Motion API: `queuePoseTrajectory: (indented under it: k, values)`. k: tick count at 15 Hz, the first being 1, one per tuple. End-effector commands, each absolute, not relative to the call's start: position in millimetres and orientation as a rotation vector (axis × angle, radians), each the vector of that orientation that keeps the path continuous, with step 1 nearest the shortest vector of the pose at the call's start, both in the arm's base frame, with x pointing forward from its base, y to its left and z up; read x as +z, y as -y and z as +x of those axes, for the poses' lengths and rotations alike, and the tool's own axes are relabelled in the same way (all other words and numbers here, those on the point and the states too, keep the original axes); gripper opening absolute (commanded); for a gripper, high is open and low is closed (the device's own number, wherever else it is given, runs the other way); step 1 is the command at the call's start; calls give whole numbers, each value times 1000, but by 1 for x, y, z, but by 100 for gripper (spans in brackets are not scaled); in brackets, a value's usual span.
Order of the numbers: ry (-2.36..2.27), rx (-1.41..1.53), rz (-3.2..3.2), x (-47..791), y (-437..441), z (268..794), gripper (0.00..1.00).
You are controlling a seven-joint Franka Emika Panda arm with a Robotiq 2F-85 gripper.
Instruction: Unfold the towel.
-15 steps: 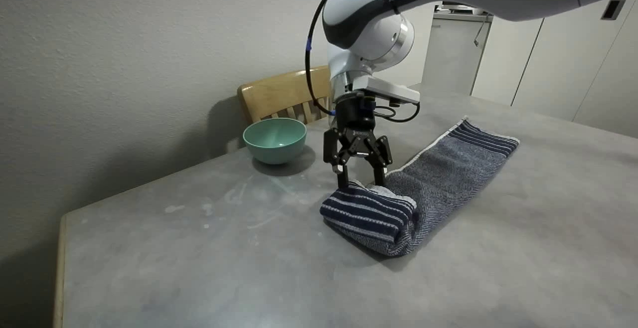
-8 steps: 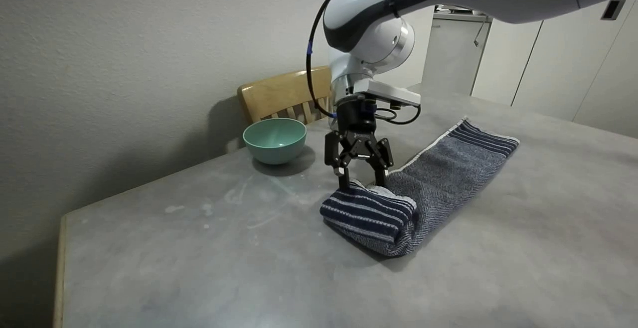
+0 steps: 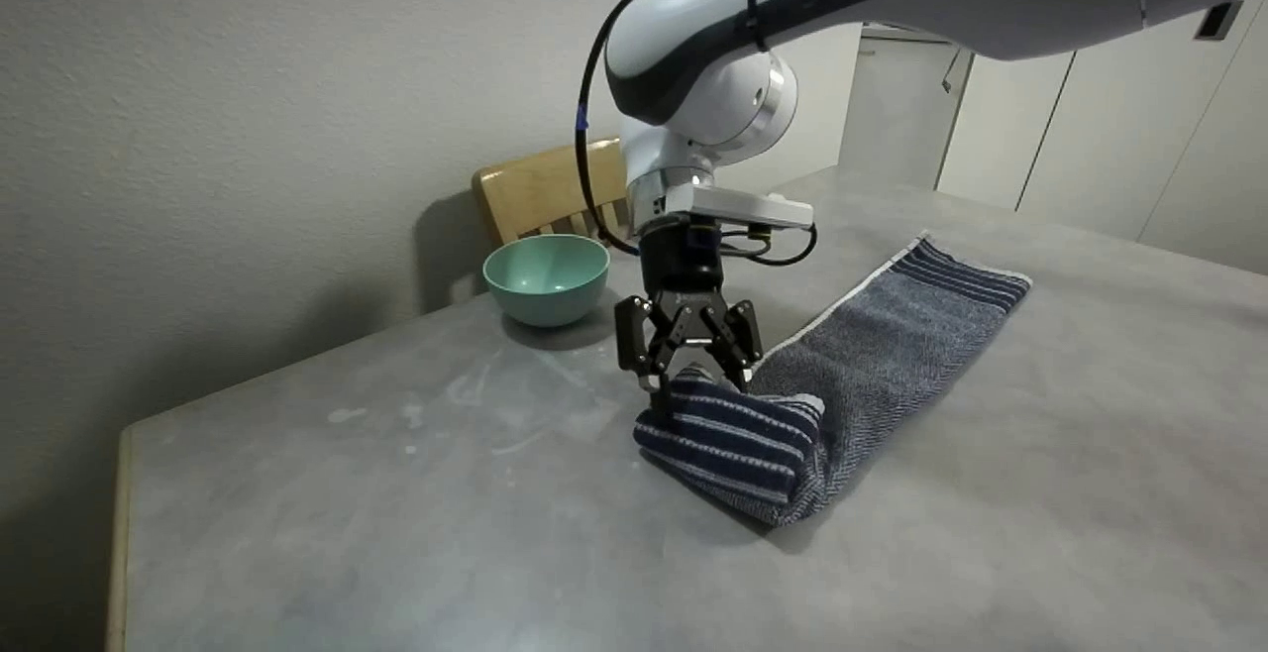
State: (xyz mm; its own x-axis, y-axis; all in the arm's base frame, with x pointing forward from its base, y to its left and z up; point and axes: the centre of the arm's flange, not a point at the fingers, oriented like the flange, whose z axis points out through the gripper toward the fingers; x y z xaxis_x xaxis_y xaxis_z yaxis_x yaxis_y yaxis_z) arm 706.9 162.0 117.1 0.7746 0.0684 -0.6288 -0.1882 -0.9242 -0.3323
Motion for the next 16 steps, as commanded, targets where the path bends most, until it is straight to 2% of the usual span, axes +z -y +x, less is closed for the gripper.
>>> queuePoseTrajectory:
  k: [1,7,9,10,11,12,13,14,15,16]
  values:
    - [-195,913,-2612,117,-175,698,60]
    - [-300,843,-2683,135,-205,703,19]
    - [-330,829,-2699,139,-213,704,56]
    - [-339,824,-2707,141,-218,705,57]
    - [-349,820,-2714,143,-221,705,20]
    - [-356,819,-2724,145,-225,705,22]
    - [-360,821,-2731,147,-229,706,45]
    - [-361,822,-2742,149,-233,707,57]
    - [-362,821,-2751,151,-237,707,59]
    - [-358,819,-2763,155,-242,708,69]
